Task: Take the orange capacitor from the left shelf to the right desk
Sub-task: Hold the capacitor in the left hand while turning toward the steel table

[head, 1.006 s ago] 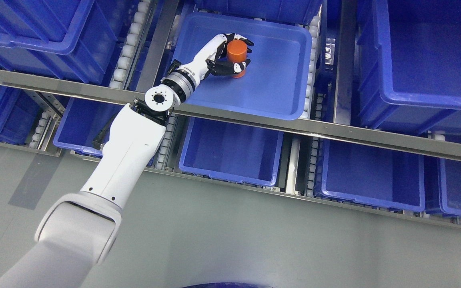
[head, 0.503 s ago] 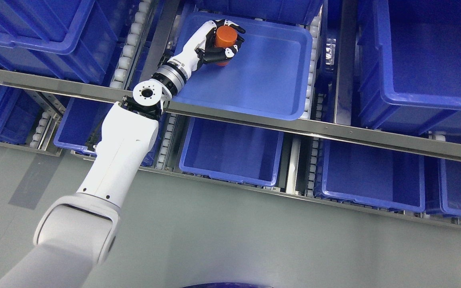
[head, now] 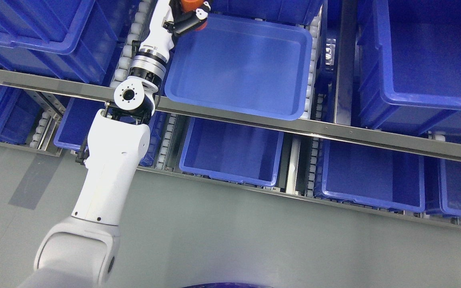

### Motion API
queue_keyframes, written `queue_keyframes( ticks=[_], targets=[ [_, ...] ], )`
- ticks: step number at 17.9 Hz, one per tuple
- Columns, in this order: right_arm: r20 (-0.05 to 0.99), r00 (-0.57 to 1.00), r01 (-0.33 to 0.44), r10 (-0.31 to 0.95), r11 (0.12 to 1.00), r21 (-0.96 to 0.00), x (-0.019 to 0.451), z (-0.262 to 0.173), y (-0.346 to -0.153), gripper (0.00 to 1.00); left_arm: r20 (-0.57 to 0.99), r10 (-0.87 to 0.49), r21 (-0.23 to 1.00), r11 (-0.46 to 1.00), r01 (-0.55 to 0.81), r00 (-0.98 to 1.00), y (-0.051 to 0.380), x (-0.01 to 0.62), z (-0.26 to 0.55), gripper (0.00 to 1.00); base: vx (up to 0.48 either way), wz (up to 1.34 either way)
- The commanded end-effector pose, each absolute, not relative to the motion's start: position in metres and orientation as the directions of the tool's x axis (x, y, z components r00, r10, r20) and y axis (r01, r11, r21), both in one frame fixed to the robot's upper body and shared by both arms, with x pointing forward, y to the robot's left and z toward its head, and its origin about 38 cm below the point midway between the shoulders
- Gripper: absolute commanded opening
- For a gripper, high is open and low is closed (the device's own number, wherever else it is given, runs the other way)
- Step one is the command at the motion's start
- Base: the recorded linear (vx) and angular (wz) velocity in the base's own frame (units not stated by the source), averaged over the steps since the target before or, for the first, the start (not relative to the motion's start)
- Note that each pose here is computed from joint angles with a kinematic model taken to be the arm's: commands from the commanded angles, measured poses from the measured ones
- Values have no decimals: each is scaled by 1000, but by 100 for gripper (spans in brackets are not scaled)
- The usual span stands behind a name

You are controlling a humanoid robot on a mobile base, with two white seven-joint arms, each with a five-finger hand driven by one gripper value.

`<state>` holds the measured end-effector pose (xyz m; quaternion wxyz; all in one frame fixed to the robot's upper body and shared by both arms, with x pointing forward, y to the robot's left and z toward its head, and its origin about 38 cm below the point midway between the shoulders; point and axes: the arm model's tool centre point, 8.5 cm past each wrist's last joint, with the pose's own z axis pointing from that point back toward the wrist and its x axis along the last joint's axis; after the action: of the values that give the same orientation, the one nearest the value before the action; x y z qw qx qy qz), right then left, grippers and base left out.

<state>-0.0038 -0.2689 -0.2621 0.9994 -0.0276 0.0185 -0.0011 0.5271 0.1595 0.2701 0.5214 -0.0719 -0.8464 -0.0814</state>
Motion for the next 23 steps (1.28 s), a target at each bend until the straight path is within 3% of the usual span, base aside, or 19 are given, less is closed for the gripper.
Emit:
queue_keyframes(
  ticks=[1, 6, 14, 23],
  targets=[
    [-16, 1000, 11, -12, 997, -73, -1, -262, -280, 100, 778, 137, 16, 971, 237, -613, 150, 444, 278, 2, 0, 0],
    [-16, 1000, 11, -12, 997, -73, -1, -262, -280, 100, 736, 158, 42, 960, 278, -658, 152, 429, 272, 2, -26, -84],
    [-16, 1000, 11, -12, 997, -73, -1, -262, -280, 100, 707, 94, 24, 988, 156, -701, 216, 428, 273, 2, -116, -560],
    [-16, 1000, 11, -12, 997, -73, -1, -262, -280, 100, 595, 109, 67, 981, 184, -796, 207, 422, 296, 3, -63, -510]
  ],
)
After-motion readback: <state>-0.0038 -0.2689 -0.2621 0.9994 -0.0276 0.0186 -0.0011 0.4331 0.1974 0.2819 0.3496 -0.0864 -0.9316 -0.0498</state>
